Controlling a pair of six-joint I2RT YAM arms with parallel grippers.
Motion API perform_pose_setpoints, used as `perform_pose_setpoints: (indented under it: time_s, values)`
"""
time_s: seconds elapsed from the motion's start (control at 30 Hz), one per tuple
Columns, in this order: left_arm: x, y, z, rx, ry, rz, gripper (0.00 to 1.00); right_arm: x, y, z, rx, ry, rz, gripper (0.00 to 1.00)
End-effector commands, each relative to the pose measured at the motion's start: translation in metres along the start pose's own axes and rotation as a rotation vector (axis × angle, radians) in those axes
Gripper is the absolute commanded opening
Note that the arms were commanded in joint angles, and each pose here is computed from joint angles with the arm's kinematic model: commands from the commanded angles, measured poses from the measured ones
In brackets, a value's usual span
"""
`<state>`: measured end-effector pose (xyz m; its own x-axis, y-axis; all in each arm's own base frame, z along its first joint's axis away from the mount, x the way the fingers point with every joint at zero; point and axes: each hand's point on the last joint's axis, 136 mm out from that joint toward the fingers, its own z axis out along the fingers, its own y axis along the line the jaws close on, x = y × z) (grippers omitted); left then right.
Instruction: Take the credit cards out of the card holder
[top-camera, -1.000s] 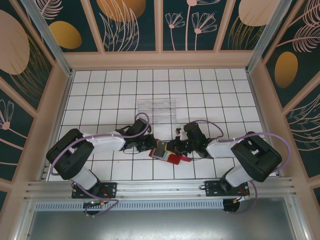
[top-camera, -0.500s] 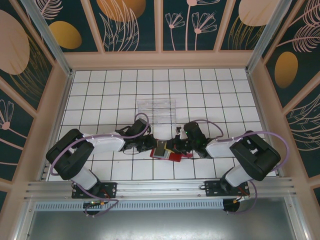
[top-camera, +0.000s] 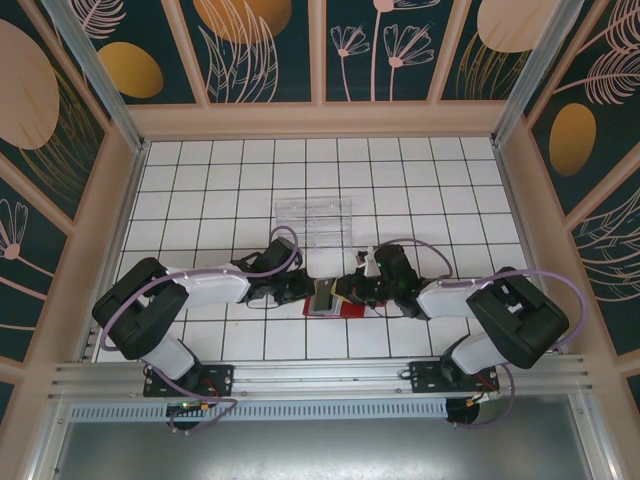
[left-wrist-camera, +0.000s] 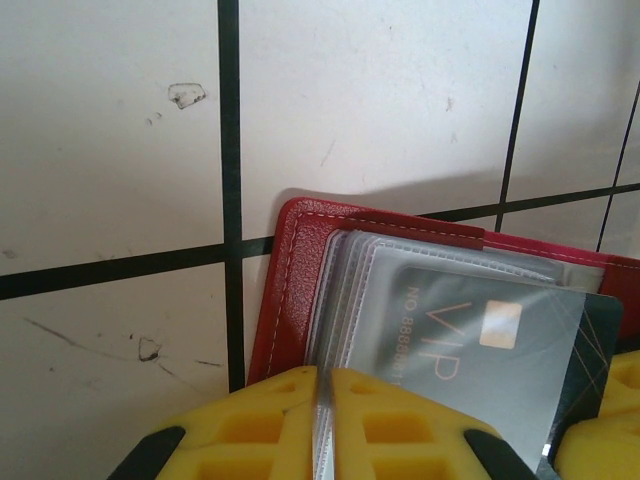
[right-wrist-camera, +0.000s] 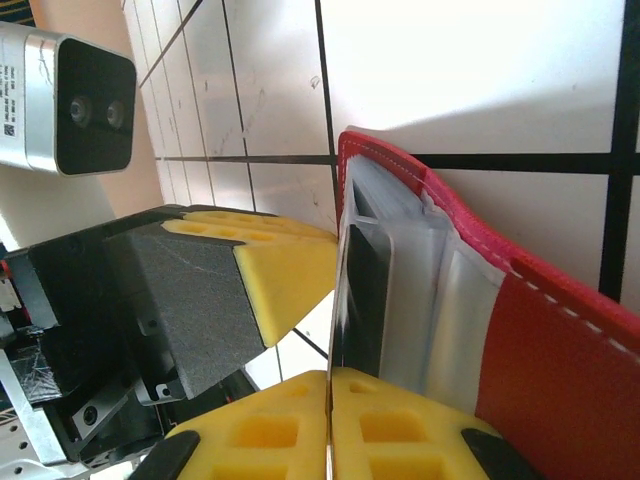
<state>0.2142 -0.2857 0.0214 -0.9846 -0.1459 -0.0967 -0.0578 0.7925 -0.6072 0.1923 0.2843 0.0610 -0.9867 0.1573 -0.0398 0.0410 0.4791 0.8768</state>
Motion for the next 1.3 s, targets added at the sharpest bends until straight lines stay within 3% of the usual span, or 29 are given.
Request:
perform_pose_setpoints:
  time_s: [0.0,0.43,0.93,1.27]
  values:
    - [0.017,0.021,0.007,-0.071,0.062,-0.029,0.12,-0.009,0.023,-0.004,-0.086,-0.034,-0.047,0.08]
    - [0.017,0.022,0.008,-0.079,0.062,-0.033,0.12,-0.015,-0.006,-0.022,0.058,-0.059,-0.012,0.0]
    - [0.011,0.016,0.009,-0.082,0.06,-0.016,0.13,-0.021,-0.026,-0.052,0.204,-0.047,-0.107,0.0]
    - [0.008,0.012,0.008,-0.083,0.054,-0.004,0.14,-0.033,-0.011,-0.079,0.255,-0.065,-0.206,0.0]
